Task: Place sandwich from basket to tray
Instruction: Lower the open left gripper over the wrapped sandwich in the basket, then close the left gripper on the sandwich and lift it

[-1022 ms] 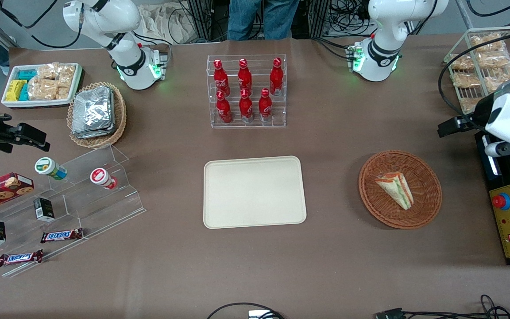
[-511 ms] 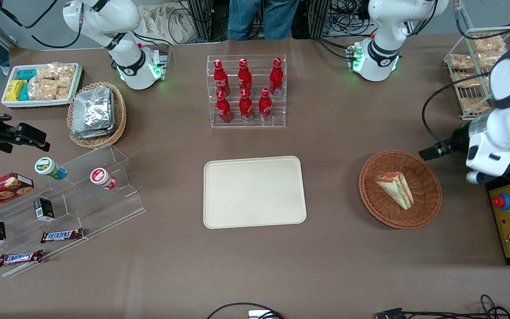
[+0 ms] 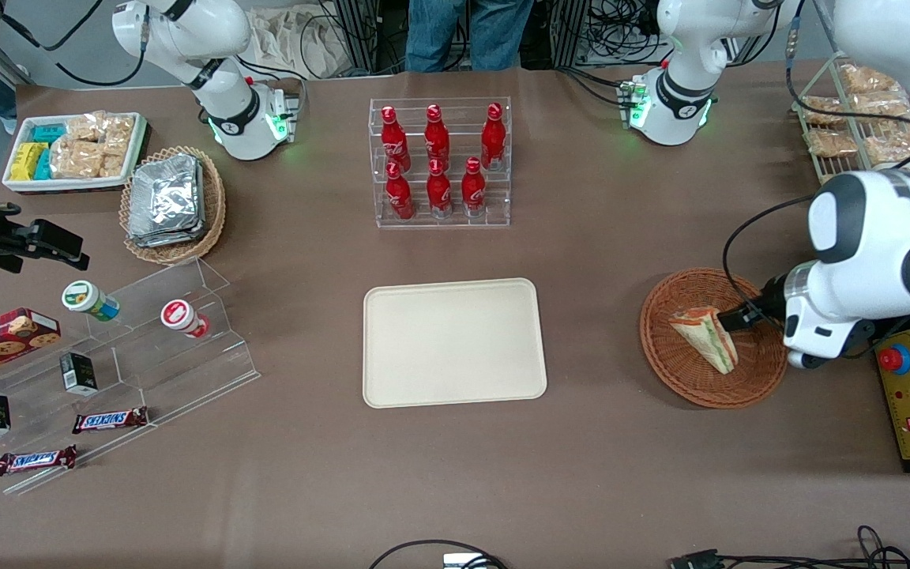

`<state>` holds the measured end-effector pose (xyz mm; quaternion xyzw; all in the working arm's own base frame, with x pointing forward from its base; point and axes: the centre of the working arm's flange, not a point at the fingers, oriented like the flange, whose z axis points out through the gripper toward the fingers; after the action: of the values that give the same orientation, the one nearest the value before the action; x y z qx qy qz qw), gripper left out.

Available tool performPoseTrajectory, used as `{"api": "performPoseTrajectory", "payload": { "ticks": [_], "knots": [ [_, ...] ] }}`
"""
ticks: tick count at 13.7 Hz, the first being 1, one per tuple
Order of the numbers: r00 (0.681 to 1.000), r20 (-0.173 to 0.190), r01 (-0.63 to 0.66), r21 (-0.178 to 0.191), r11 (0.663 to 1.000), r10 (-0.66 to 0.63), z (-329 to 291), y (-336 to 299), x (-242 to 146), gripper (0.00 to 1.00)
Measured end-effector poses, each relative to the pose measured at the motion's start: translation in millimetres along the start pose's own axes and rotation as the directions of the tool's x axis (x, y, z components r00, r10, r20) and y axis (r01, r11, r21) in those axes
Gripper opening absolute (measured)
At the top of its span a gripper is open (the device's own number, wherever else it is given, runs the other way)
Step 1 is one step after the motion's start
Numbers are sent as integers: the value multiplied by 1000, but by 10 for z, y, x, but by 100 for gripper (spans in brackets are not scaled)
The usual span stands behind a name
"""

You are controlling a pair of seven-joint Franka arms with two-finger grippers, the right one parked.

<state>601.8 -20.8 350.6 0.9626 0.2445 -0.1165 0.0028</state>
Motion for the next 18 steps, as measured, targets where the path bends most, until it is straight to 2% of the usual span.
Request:
{"api": "performPoseTrajectory", "payload": {
  "ticks": [3, 7, 9, 11, 12, 13, 14, 16, 18],
  "knots": [
    [1000, -6, 19, -7, 1000, -19, 413, 49, 170, 100],
    [997, -71, 32, -46, 998, -36, 1190, 39, 280, 100],
    [997, -62, 41, -45, 998, -44, 1508, 5, 265, 100],
    [997, -57, 50, -44, 998, -53, 1551, 2, 269, 100],
    [997, -58, 52, -45, 998, -55, 1542, 3, 271, 92],
    [997, -58, 54, -44, 998, -56, 1535, 4, 271, 92],
    [997, -56, 55, -43, 998, -58, 1525, 5, 270, 85],
    [997, -47, 53, -39, 998, -55, 1439, 16, 258, 62],
    [998, -43, 43, -37, 998, -45, 1212, 58, 210, 43]
  ]
}}
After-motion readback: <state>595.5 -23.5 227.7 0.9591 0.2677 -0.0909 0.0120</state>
